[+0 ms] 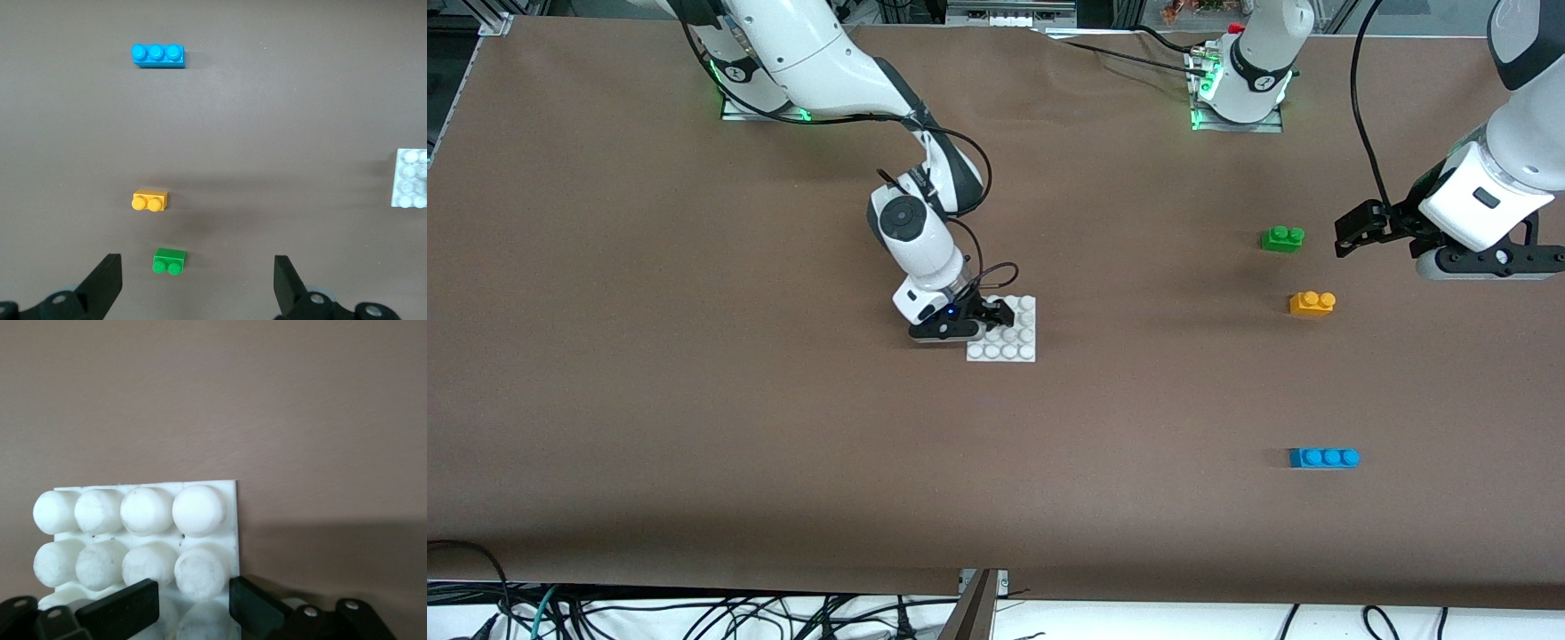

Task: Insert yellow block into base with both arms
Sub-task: 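Slide the white base plate with the right gripper toward the table middle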

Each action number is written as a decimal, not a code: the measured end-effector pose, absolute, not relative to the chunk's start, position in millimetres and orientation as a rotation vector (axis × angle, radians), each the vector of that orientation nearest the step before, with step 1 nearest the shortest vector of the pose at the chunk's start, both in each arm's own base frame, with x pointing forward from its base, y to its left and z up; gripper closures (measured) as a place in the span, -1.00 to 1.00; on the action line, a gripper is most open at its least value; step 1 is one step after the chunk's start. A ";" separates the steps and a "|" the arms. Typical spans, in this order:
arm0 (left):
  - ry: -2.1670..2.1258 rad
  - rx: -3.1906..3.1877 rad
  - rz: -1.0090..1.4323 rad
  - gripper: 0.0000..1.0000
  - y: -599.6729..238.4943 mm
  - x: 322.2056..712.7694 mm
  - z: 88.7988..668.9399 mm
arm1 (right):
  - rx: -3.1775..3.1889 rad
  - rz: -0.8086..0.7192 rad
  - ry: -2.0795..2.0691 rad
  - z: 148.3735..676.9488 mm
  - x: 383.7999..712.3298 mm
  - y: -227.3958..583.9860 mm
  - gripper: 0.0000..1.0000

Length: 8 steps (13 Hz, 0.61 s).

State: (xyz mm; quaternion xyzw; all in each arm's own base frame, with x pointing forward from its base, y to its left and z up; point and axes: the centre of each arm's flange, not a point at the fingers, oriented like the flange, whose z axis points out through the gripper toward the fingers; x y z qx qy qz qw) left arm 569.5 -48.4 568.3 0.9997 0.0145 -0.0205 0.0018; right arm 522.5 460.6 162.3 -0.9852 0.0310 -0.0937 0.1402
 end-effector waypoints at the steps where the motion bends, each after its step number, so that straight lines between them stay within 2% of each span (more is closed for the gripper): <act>1: 0.045 3.137 -0.064 -1.00 -48.4 569.5 568.3 | -2.843 -0.276 0.096 162.1 519.7 468.9 -0.07; 8: 0.046 3.137 -0.065 -1.00 -48.4 569.5 568.3 | -2.825 -0.337 0.128 157.7 491.0 533.5 -0.07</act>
